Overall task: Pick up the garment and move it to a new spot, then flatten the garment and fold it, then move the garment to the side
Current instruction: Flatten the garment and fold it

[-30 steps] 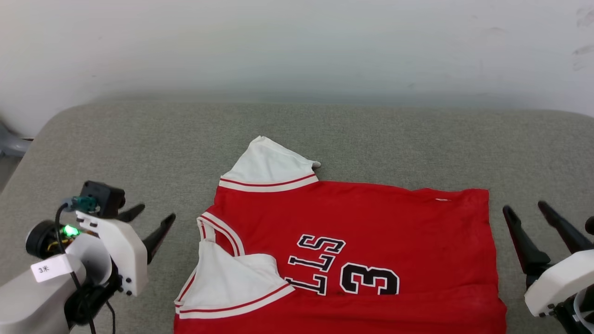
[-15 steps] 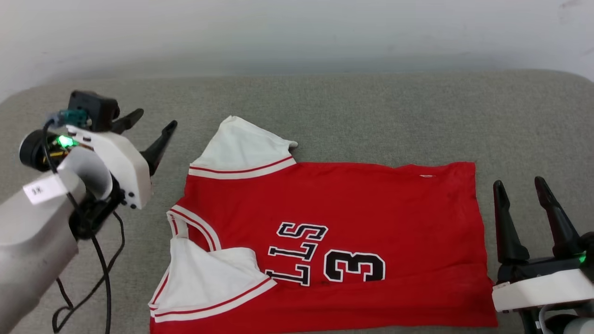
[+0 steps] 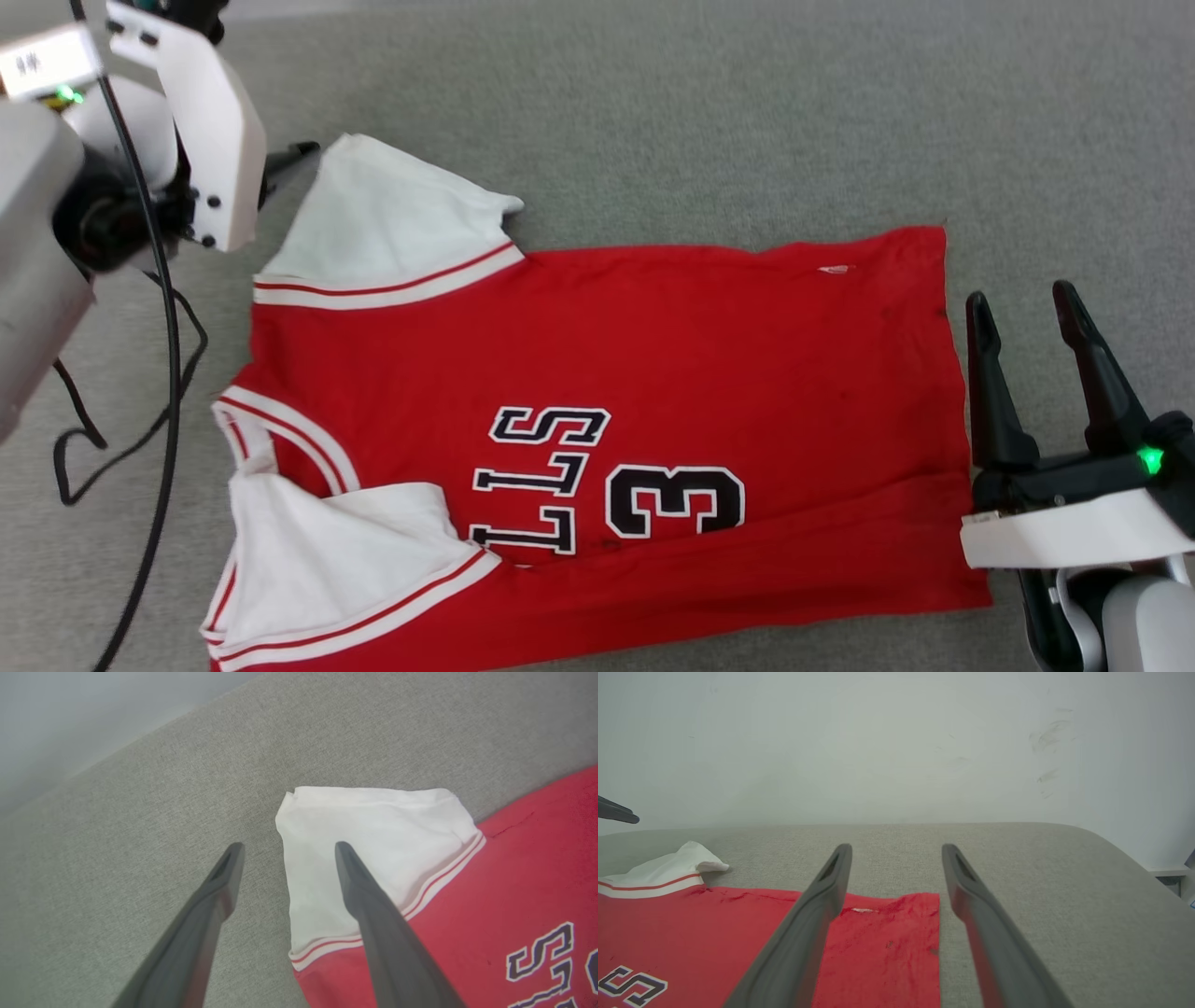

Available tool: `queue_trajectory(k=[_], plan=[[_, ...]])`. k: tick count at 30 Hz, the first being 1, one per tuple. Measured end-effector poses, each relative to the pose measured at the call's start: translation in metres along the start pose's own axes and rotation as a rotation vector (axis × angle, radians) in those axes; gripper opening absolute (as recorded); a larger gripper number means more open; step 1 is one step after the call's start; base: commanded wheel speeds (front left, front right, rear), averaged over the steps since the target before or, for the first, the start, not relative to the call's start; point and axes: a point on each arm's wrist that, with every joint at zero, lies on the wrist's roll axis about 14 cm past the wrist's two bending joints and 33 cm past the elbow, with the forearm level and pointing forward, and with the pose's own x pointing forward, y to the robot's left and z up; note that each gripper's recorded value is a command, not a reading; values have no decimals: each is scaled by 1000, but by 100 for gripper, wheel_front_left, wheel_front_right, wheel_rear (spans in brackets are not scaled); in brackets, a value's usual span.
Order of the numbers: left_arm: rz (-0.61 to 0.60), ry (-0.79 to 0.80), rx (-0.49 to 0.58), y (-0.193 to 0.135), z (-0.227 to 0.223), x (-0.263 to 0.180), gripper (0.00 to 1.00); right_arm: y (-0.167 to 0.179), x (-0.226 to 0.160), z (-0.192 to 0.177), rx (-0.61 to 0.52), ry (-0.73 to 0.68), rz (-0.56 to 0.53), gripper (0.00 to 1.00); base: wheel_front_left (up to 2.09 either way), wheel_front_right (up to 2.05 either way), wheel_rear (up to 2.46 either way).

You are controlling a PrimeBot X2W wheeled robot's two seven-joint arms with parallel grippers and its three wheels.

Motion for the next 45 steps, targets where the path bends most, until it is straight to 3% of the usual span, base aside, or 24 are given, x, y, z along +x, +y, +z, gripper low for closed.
queue_trajectory(k=[6, 16, 22, 23, 31, 36, 40, 45], plan=[[-32, 163, 8, 0, -13, 35, 100, -7, 12, -19, -13, 34, -17, 100, 0, 0, 0], [-61, 287, 28, -1, -42, 84, 100, -13, 23, -48, -32, 92, -29, 100, 0, 0, 0], [-76, 336, 28, -2, -52, 90, 100, -16, 23, -54, -38, 107, -34, 100, 0, 0, 0], [-82, 343, 36, -4, -53, 90, 0, -15, 23, -54, -38, 106, -33, 100, 0, 0, 0], [-75, 261, 90, -11, -43, 78, 0, -19, 28, -35, -67, 78, -16, 100, 0, 0, 0], [-50, 97, 145, -13, -8, 56, 0, -21, 40, -13, -141, 102, 40, 100, 0, 0, 0], [-44, -3, 197, -19, 11, 37, 0, -22, 54, -11, -178, 224, 98, 100, 0, 0, 0], [-45, -59, 220, -24, 12, 16, 0, -28, 69, -21, -245, 478, 158, 100, 0, 0, 0]])
